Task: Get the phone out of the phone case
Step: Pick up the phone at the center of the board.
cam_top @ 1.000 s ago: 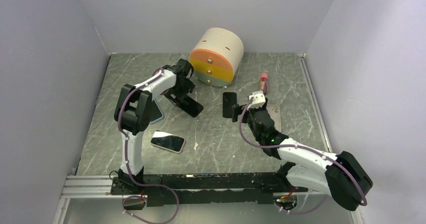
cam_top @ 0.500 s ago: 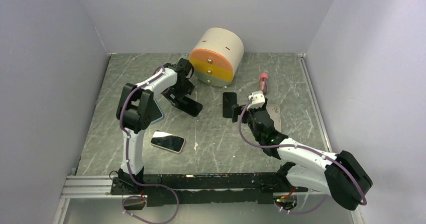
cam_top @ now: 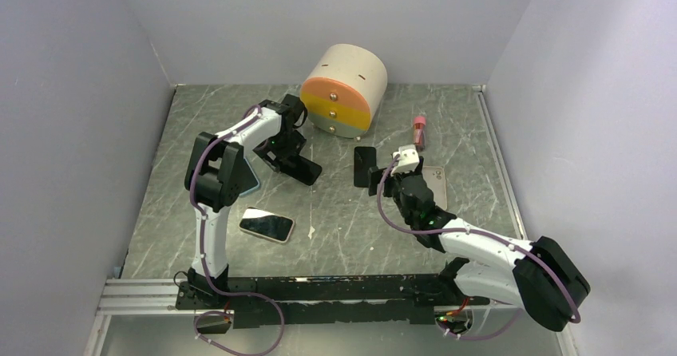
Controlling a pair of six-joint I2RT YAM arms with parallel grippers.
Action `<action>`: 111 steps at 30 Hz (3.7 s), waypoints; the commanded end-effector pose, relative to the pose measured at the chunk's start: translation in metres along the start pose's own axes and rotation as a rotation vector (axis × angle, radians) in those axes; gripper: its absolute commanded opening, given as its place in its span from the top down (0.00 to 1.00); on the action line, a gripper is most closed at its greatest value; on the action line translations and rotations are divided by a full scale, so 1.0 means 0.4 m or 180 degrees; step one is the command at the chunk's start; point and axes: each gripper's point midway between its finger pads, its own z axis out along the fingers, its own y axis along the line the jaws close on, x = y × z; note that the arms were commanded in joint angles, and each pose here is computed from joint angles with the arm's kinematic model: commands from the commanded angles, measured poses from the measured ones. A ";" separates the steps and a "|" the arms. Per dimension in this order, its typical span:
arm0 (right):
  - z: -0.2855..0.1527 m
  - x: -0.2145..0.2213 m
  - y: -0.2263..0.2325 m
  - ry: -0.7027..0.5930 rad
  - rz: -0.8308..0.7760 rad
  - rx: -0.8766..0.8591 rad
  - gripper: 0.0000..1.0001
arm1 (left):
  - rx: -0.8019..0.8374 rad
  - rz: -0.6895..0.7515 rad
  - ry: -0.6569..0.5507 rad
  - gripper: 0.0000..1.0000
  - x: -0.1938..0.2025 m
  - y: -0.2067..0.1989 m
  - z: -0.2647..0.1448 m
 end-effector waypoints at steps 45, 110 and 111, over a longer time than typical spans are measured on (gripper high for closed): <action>0.025 -0.035 0.199 0.0135 0.0330 -0.1140 0.03 | 0.0487 -0.0073 0.0188 0.55 0.043 0.024 -0.013; -0.009 -0.153 0.439 0.0199 0.1387 -0.2814 1.00 | 0.3702 0.0811 -0.1203 0.08 0.012 0.108 -0.482; -0.017 -0.167 0.429 0.0153 0.1447 -0.2813 1.00 | 0.3819 0.0838 -0.1233 0.08 0.017 0.110 -0.499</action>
